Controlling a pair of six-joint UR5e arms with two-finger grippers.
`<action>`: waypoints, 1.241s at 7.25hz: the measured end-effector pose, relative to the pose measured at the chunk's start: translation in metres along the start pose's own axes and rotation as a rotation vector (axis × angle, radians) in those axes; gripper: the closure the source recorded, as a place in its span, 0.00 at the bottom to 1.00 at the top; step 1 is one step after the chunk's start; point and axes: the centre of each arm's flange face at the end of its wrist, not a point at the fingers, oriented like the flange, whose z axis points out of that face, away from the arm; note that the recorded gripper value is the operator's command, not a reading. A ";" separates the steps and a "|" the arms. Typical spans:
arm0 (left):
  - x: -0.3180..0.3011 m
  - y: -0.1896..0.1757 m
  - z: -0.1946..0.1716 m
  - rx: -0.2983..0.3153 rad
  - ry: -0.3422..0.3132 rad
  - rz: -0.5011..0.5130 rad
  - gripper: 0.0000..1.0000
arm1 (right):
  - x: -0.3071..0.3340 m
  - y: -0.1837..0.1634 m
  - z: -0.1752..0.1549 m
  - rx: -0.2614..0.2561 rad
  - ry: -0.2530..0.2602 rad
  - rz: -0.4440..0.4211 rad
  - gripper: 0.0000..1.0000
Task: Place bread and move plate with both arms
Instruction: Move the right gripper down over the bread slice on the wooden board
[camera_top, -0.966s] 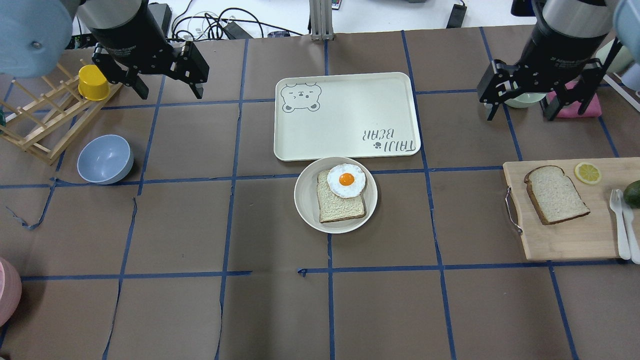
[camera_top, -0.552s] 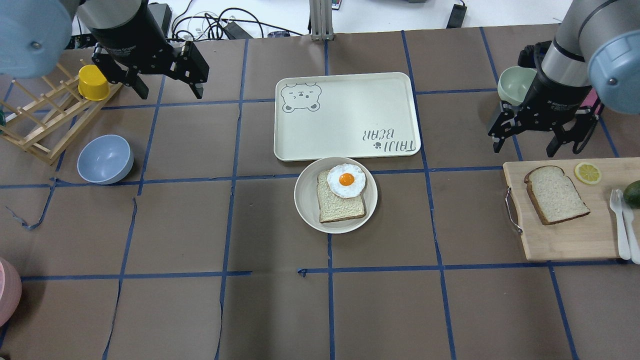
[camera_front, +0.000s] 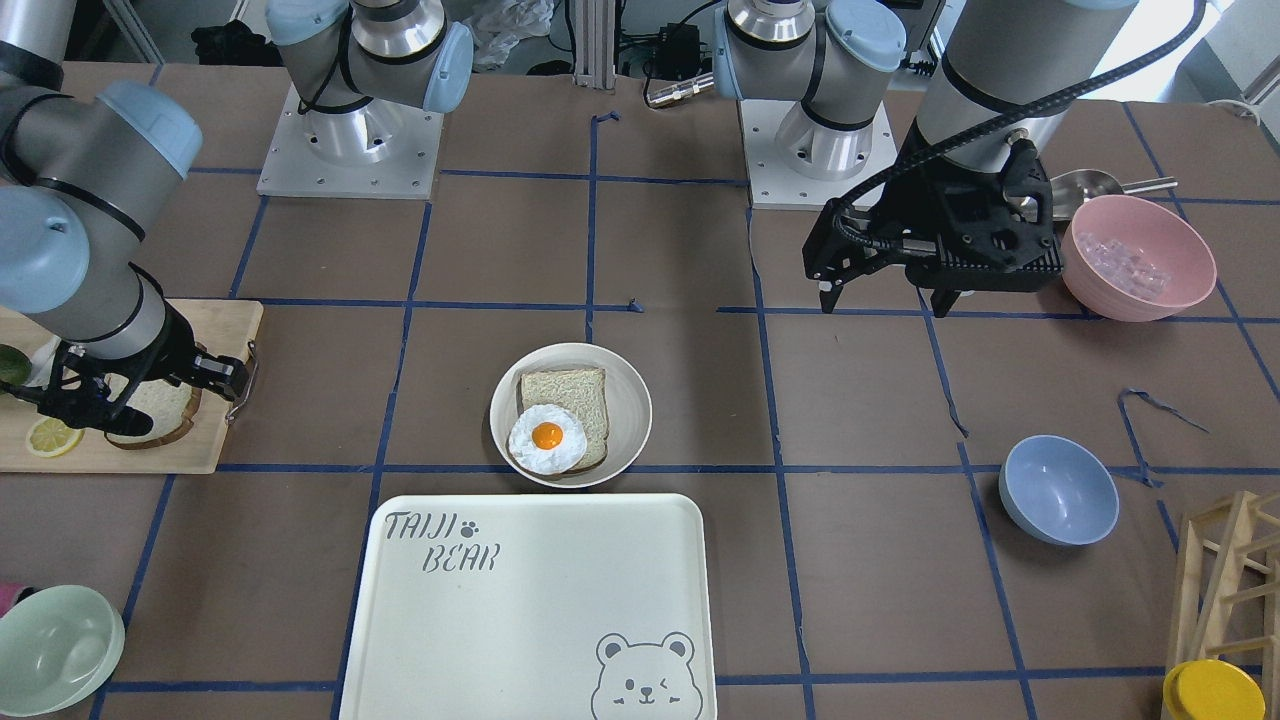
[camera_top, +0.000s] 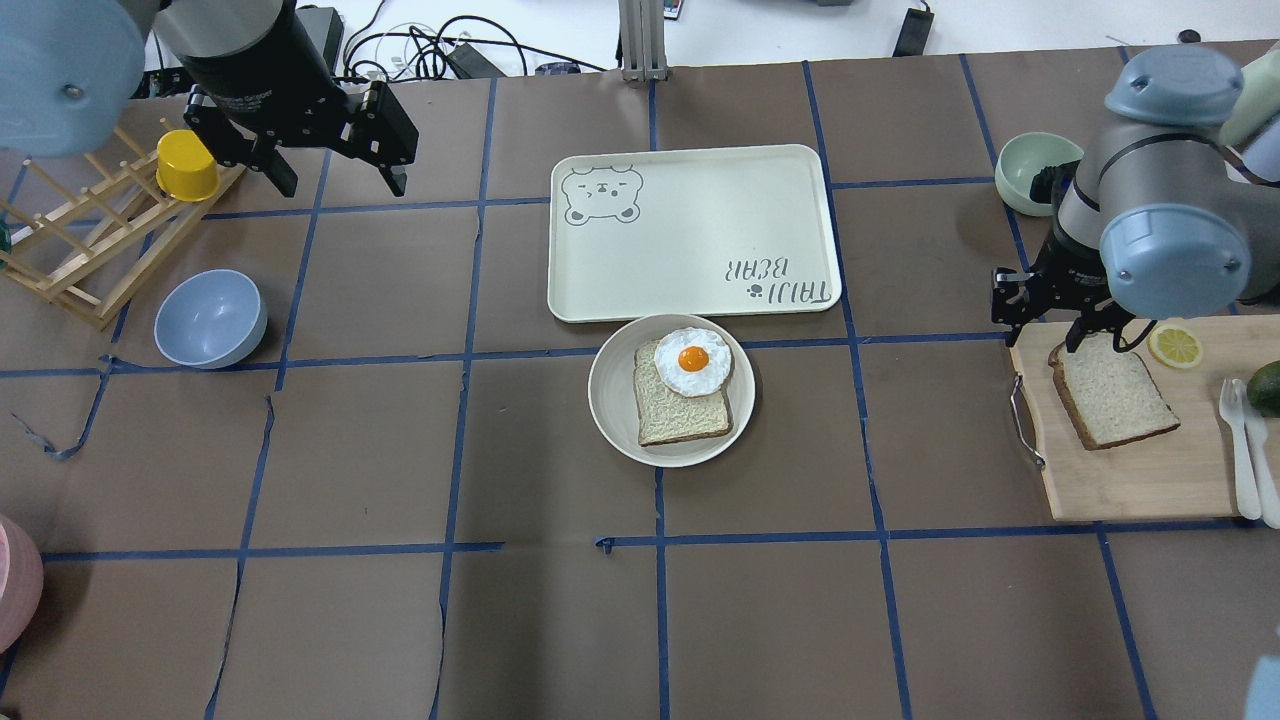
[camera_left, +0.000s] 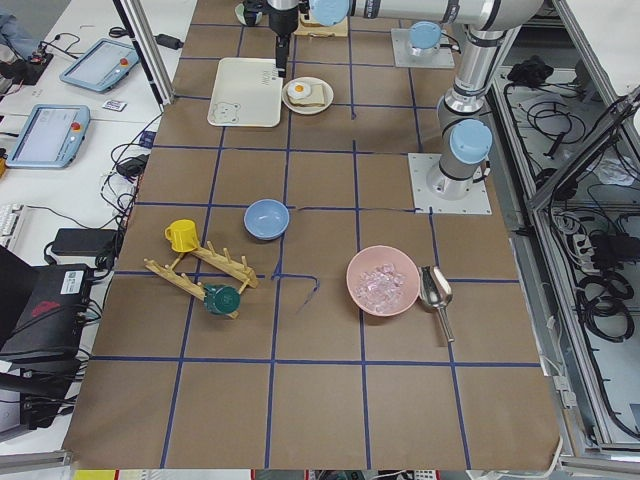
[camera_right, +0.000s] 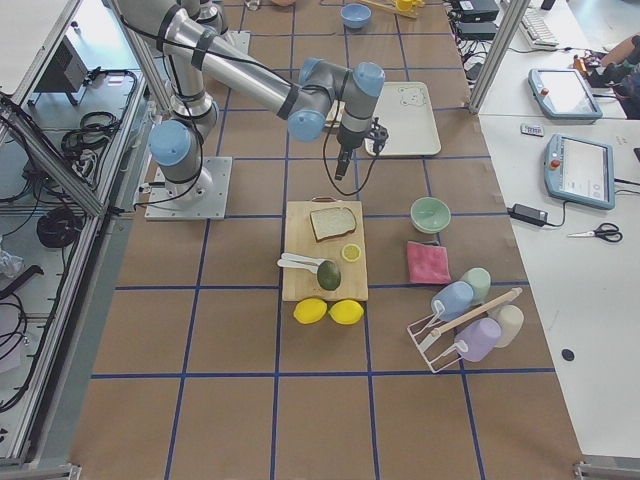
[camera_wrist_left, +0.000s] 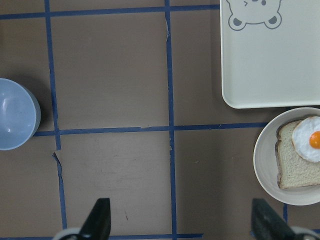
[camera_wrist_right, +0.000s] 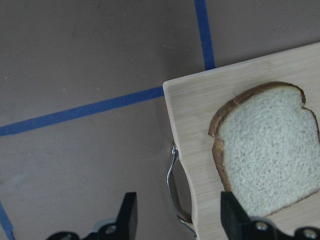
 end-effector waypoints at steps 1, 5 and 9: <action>0.000 0.000 0.000 0.000 0.000 0.000 0.00 | 0.005 -0.007 0.012 -0.002 0.021 0.007 0.47; -0.001 -0.001 -0.001 0.010 0.000 -0.002 0.00 | 0.024 -0.019 0.042 -0.042 0.044 0.026 0.47; -0.002 -0.002 0.000 0.012 -0.001 -0.003 0.00 | 0.037 -0.029 0.060 -0.041 0.067 0.044 0.47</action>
